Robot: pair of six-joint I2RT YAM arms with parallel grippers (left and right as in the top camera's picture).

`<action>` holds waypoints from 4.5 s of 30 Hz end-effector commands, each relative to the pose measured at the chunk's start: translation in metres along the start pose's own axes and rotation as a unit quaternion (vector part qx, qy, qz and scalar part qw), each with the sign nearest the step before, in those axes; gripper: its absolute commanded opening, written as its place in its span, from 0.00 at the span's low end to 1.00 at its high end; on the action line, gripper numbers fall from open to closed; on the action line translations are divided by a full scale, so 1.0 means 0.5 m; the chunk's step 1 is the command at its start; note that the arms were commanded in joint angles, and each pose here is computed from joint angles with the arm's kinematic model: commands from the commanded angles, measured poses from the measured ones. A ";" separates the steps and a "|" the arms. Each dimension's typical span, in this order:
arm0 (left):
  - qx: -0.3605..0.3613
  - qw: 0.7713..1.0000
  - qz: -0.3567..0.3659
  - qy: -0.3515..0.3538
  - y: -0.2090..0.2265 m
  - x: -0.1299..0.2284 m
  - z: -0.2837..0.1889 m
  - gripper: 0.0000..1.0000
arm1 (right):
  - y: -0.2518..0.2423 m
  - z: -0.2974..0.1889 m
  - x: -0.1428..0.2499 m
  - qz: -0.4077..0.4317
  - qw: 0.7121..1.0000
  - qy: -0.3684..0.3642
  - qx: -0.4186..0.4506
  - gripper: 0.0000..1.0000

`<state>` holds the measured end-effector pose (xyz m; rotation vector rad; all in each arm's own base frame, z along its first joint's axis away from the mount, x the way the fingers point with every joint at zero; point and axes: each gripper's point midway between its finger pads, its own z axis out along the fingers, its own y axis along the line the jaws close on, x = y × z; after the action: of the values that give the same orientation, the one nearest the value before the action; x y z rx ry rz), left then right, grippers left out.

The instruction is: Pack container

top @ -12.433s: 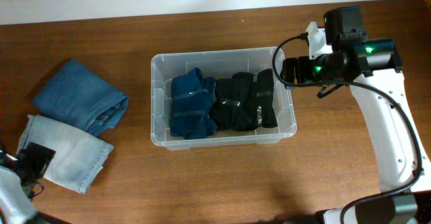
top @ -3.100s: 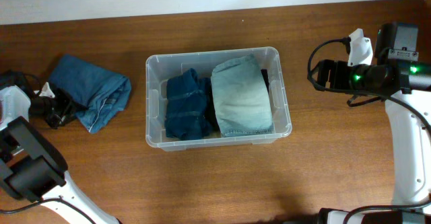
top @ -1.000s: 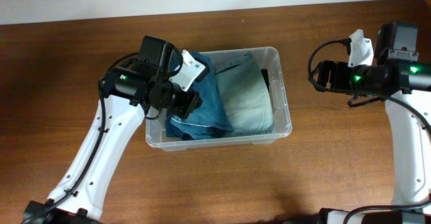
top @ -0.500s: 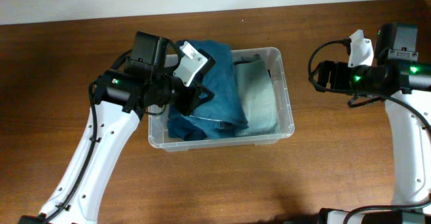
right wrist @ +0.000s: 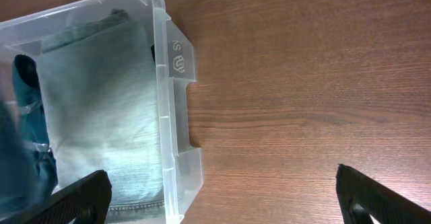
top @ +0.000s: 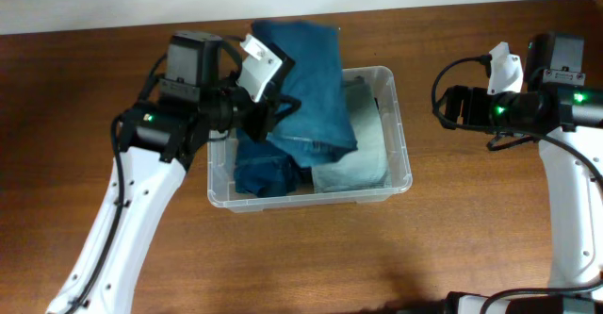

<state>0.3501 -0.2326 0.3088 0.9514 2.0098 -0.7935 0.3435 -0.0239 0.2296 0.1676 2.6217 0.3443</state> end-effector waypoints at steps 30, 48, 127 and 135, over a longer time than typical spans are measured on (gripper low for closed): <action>-0.121 0.940 -0.173 0.269 0.125 0.267 0.084 0.11 | -0.006 -0.003 -0.003 -0.001 1.000 -0.002 0.008 0.98; -0.277 0.922 -0.112 0.246 0.206 0.158 -0.018 0.53 | -0.006 -0.003 -0.003 -0.001 1.000 -0.002 0.008 0.99; -0.442 0.885 -0.128 -0.070 0.016 0.376 -0.398 0.99 | 0.092 -0.169 0.254 -0.163 0.951 -0.263 0.028 0.98; -0.417 0.890 -0.183 0.035 -0.032 0.502 -0.376 0.99 | 0.077 -0.145 0.297 -0.159 0.963 -0.212 0.035 0.98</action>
<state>0.1605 -0.0087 0.2014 0.1106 2.2977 -0.0153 0.1816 0.0258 0.2368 -0.1563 2.1804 0.0983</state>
